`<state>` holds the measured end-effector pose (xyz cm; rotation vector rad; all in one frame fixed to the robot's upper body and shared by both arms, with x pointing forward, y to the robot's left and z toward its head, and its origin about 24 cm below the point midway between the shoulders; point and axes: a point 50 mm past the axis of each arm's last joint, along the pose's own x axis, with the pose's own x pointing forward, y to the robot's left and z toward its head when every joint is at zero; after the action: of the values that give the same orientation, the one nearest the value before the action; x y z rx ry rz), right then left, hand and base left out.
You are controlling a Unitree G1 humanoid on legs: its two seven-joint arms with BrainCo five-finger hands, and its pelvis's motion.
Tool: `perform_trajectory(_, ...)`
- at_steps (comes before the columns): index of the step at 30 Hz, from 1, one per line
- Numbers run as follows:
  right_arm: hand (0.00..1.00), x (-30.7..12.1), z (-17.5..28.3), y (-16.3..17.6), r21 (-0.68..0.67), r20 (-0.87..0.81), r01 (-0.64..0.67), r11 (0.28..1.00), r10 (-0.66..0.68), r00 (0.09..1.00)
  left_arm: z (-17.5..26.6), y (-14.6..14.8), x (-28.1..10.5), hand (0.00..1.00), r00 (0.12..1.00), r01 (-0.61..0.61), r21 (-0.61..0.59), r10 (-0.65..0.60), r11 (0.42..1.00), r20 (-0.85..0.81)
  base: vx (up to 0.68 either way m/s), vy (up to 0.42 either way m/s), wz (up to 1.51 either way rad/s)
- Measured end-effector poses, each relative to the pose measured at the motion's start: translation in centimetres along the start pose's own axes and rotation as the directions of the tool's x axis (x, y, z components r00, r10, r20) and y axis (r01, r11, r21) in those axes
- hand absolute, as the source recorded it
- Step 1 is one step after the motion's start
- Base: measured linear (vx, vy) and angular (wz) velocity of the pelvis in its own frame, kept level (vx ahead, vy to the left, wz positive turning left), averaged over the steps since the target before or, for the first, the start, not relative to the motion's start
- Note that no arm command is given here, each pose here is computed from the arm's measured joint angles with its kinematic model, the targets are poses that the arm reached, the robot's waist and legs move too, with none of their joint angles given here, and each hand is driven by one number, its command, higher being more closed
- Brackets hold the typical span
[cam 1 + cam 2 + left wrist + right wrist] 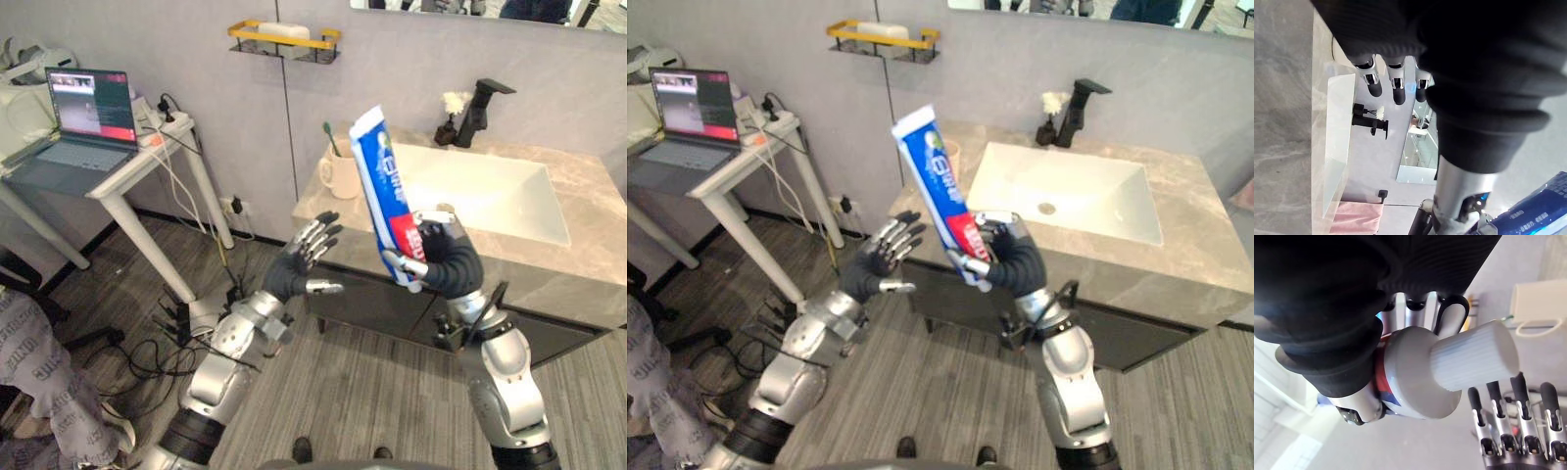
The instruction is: Organize washtable
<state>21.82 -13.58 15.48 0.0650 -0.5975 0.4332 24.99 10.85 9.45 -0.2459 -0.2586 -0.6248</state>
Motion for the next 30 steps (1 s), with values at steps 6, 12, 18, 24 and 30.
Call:
perform_trajectory(6,1.00,0.0,-0.1,0.1,0.009,0.000,0.005,1.000,-0.005,1.000,0.4,-0.5,0.1,0.00,0.999,0.038,-0.051,-0.038,0.998,0.006,0.00,0.000,0.00)
perform_trajectory(12,1.00,-0.1,-0.6,0.1,0.016,-0.022,0.003,1.000,-0.003,1.000,1.8,-0.6,0.8,0.00,0.996,0.086,-0.064,-0.083,0.994,0.045,0.00,0.000,0.00)
perform_trajectory(18,1.00,-0.2,-1.3,0.0,0.023,-0.058,0.005,1.000,-0.004,0.998,3.3,-0.1,1.7,0.00,0.988,0.143,-0.025,-0.141,0.989,0.062,0.00,0.000,0.00)
perform_trajectory(24,1.00,-0.2,-1.4,0.4,0.033,-0.062,-0.011,0.999,0.013,0.998,4.7,-0.1,2.7,0.00,0.979,0.182,0.028,-0.184,0.983,0.092,0.00,0.000,0.00)
perform_trajectory(30,1.00,-0.2,-1.6,0.6,0.041,-0.069,-0.033,0.999,0.036,0.997,6.4,-0.5,3.7,0.00,0.964,0.216,0.074,-0.224,0.974,0.141,0.00,0.000,0.00)
